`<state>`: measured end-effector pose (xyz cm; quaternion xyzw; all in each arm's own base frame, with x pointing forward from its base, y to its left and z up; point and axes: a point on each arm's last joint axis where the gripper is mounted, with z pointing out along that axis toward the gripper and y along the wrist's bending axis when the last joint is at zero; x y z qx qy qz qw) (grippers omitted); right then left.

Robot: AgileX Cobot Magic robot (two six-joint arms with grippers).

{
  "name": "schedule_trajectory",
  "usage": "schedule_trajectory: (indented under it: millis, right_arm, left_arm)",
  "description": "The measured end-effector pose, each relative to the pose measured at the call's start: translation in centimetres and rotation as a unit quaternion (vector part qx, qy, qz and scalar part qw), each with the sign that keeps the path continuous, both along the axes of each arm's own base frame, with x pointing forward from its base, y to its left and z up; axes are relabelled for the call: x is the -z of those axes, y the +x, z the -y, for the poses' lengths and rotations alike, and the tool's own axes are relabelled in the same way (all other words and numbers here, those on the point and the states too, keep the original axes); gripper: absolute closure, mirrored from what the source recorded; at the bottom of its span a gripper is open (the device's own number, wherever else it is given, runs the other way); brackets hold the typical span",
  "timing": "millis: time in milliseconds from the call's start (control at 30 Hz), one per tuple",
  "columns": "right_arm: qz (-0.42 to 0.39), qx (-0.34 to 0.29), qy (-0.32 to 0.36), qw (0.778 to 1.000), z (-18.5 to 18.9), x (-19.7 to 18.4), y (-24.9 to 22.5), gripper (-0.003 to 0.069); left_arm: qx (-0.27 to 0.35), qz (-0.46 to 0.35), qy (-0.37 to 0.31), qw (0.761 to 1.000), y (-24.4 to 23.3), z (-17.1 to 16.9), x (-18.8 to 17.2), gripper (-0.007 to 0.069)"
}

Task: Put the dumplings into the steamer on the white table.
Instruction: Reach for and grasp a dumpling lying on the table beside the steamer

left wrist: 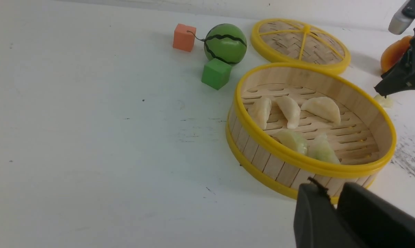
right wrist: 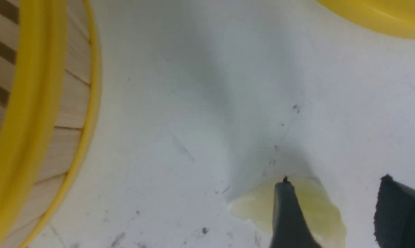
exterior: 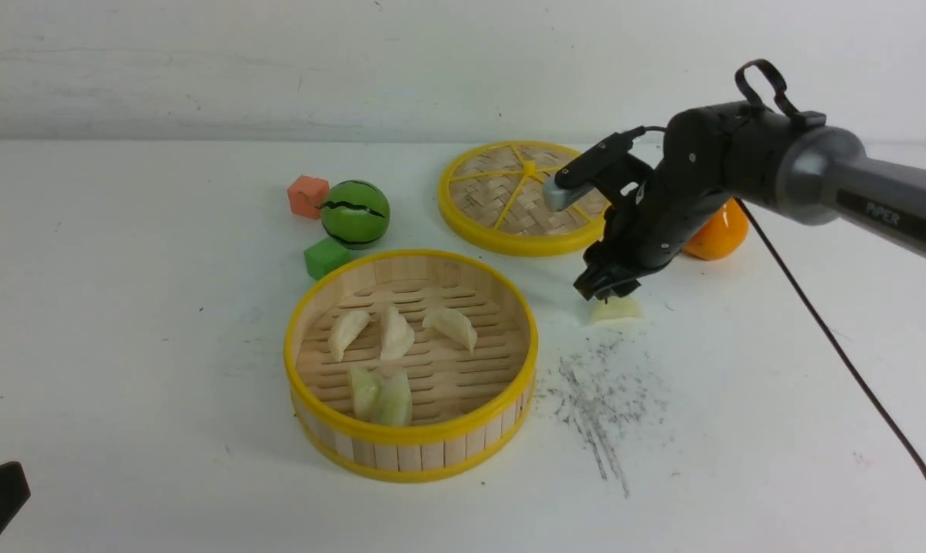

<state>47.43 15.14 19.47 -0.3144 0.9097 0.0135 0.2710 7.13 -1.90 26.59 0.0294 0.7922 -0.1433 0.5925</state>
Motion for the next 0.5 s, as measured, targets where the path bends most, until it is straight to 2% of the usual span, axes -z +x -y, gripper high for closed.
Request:
schedule_trajectory:
  millis: [200, 367, 500]
  right_arm:
    - [-0.012, 0.035, 0.02, 0.999, 0.0, 1.3, 0.4, 0.031]
    - [-0.088, 0.096, 0.049, 0.99, 0.1, 1.4, -0.5, 0.031]
    - [-0.129, 0.105, 0.053, 0.985, 0.2, 0.8, -1.0, 0.031]
  left_arm:
    - [0.0, 0.001, 0.003, 1.0, 0.0, 0.0, 0.0, 0.0524]
    - [-0.001, 0.002, 0.009, 1.0, 0.0, -0.1, 0.0, 0.0524]
    - [-0.002, 0.003, 0.011, 1.0, 0.0, -0.1, 0.0, 0.0524]
